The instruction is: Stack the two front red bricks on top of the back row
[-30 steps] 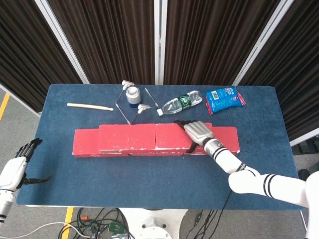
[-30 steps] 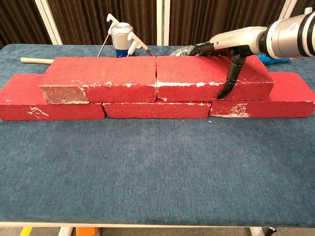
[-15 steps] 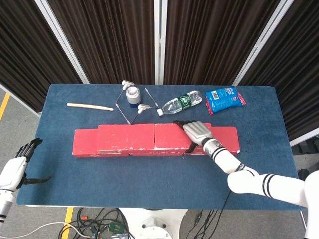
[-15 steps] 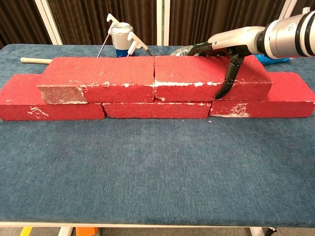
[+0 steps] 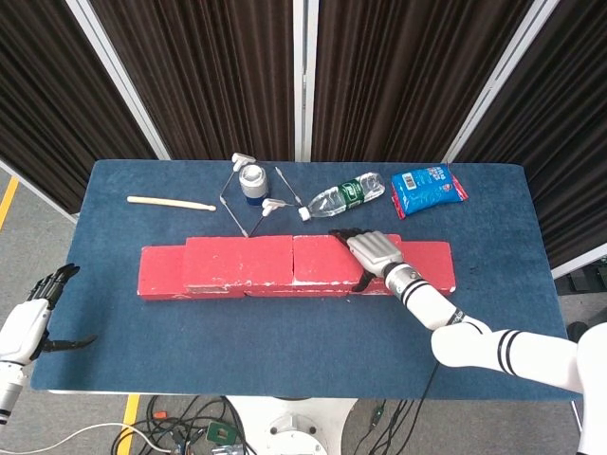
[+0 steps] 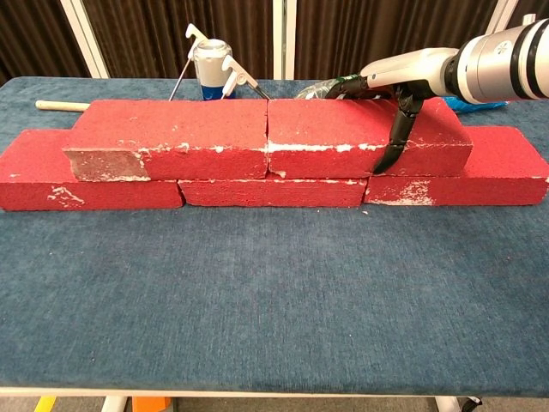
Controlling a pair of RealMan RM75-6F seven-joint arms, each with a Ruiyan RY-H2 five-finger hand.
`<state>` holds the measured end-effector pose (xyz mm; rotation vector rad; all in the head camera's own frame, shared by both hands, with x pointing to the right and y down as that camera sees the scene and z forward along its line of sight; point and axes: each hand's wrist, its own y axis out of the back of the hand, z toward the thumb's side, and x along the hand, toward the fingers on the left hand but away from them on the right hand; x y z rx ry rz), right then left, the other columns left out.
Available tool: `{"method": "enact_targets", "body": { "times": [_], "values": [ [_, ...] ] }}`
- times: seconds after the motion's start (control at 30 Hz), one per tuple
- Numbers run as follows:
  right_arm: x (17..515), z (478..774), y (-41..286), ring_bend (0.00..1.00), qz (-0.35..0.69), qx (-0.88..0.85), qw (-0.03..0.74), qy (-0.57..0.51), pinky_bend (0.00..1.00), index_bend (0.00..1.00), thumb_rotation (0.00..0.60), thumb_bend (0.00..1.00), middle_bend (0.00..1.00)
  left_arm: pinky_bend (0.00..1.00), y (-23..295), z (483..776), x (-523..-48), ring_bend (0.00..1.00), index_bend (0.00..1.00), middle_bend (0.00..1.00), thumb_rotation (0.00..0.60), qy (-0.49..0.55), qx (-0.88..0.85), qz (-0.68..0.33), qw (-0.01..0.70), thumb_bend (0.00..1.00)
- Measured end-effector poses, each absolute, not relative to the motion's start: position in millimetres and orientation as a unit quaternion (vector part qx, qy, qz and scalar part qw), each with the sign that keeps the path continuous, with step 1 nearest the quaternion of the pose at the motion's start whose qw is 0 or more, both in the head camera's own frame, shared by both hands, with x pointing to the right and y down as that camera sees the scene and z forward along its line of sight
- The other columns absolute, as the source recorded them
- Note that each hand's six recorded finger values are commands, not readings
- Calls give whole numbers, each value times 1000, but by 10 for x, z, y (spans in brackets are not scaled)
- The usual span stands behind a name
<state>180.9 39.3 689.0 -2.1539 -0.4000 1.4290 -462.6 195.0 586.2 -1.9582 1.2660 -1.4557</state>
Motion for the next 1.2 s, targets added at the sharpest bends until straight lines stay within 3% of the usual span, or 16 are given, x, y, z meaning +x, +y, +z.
{"method": "enact_targets", "body": {
  "times": [0.3, 0.77, 1.2],
  "values": [
    [1792, 6854, 374, 0, 522, -800, 256, -152, 3, 0, 600, 0, 0, 0, 1946, 5851, -4640, 0, 9, 0, 600, 454, -698, -519, 194, 9],
    [1866, 6670, 377, 0, 512, -801, 262, -166, 0, 0, 600, 0, 0, 0, 1939, 5850, -4623, 0, 9, 0, 600, 452, -698, -520, 196, 9],
    [2217, 6238, 320, 0, 502, -783, 303, -206, 0, 0, 600, 0, 0, 0, 1944, 5862, -4556, 0, 9, 0, 600, 446, -699, -522, 198, 9]
  ]
}}
